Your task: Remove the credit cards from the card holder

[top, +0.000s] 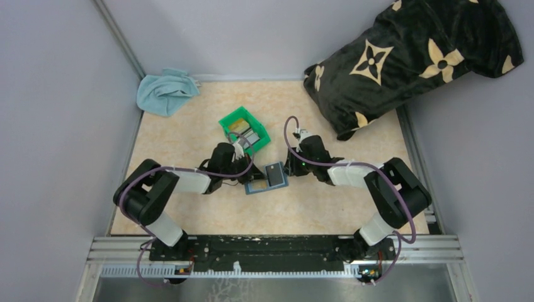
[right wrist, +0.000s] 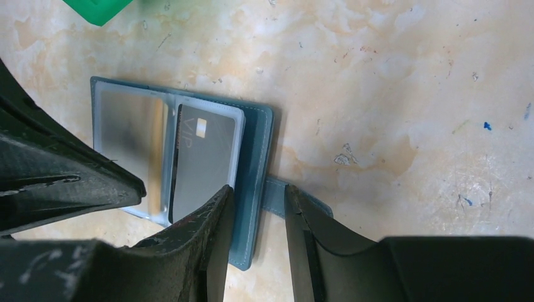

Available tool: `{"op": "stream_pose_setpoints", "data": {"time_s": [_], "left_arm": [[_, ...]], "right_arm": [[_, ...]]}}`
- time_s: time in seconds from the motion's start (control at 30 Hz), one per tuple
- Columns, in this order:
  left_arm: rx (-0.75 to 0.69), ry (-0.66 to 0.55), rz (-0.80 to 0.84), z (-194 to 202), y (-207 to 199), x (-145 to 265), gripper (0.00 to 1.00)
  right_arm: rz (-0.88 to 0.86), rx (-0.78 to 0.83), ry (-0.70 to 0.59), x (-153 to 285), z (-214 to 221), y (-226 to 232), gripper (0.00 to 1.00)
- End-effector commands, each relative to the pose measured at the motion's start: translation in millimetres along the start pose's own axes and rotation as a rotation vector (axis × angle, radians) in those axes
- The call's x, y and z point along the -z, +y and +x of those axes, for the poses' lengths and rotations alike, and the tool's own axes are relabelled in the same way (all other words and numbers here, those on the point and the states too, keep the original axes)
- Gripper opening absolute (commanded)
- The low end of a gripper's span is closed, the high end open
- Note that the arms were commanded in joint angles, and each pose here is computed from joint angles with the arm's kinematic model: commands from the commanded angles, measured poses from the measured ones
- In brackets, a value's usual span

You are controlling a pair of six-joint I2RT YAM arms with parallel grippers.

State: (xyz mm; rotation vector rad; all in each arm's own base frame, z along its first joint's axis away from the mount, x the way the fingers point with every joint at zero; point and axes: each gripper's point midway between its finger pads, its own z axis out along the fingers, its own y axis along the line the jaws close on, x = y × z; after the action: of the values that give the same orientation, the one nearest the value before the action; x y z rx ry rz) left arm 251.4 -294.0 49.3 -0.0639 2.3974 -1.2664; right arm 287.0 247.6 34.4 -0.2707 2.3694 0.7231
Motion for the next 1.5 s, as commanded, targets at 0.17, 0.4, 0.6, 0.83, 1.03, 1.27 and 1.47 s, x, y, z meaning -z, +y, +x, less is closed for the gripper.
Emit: {"op": "stream_pose_setpoints", "data": {"time_s": [0.17,0.4,0.6,0.83,1.03,1.27,1.47], "left_arm": [[0.031,0.005,-0.002,12.4,12.8,-4.9,0.27],[0.059,-0.024,-0.020,14.3,20.9,-7.1,0.76],[0.070,-0.031,-0.049,14.0,29.2,-12.3,0.73],[0.063,-0.048,0.003,10.7,19.5,-14.0,0.69],[0.054,-0.061,0.022,9.3,15.9,-11.6,0.67],[0.055,-0.070,0.012,9.6,18.1,-9.4,0.65],[0.047,-0.074,-0.025,11.7,25.5,-5.9,0.65]], "right_arm": [[-0.057,0.026,-0.024,4.9,1.3,12.7,0.36],[-0.064,0.027,-0.008,5.3,11.5,16.0,0.36],[-0.060,0.044,0.007,5.1,18.0,20.3,0.36],[-0.062,0.043,0.036,-1.5,30.5,24.1,0.36],[-0.036,0.011,0.057,-6.4,39.1,17.4,0.26],[-0.051,-0.019,0.077,-11.2,45.9,18.3,0.00],[-0.086,-0.027,0.080,-14.2,47.9,23.4,0.00]]}}
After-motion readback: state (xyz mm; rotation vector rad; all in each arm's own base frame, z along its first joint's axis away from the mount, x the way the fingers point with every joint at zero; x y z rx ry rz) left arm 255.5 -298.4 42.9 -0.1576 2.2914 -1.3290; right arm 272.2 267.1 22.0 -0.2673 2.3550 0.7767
